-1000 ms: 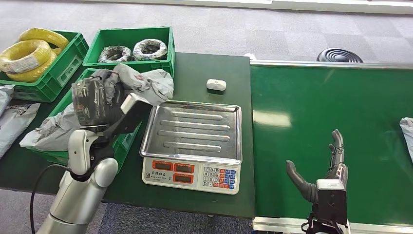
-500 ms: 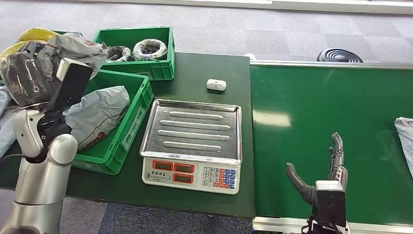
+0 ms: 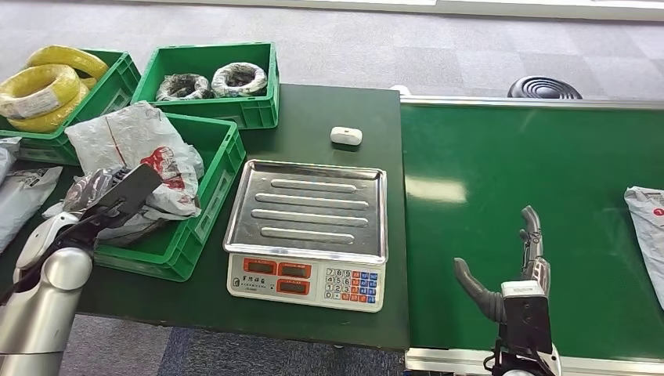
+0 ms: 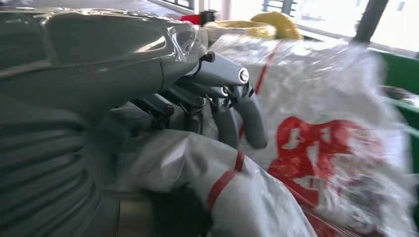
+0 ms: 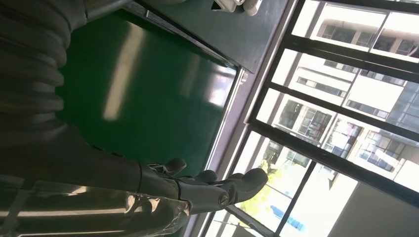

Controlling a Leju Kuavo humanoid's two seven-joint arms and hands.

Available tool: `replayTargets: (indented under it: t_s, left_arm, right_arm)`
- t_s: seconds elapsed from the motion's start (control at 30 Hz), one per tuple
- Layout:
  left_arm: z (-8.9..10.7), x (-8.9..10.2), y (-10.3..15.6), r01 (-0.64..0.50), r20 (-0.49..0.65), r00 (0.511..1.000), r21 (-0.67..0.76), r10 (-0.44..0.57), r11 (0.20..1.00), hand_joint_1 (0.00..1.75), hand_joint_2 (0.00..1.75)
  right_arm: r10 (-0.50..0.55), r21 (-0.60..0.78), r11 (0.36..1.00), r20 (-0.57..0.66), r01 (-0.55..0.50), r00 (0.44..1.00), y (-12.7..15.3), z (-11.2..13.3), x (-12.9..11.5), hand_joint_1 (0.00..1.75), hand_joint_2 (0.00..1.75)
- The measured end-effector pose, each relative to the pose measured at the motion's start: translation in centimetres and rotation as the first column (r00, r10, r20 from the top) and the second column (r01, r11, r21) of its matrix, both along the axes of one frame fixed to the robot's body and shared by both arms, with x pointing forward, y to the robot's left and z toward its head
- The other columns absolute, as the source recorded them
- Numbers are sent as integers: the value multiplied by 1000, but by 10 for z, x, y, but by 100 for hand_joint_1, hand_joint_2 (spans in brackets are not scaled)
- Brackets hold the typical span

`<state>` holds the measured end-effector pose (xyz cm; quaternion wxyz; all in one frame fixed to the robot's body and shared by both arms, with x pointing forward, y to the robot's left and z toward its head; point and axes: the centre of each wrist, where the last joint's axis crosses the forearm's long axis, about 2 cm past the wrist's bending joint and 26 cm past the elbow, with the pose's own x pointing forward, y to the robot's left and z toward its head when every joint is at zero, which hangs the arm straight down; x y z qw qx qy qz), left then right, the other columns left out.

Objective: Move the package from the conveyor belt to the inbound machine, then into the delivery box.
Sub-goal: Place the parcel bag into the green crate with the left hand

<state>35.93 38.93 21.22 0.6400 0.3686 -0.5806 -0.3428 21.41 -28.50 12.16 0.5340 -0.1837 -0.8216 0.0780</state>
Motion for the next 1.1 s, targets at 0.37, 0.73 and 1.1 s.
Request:
replayTargets:
  t_s: [0.37,0.73,1.1]
  left_arm:
    - [9,-17,33,-281,408,849,-189,336,941,0,175]
    - [20,-31,38,-178,591,688,-426,422,887,0,175]
    - [-7,-124,12,222,719,678,-400,154,889,0,175]
  right_arm:
    - [-21,-15,1000,-21,21,1000,2,-2,-4,0,175]
    - [-63,1,998,-33,63,997,1,-9,-20,0,175]
    - [-79,26,996,-77,81,994,-5,-21,-54,0,175]
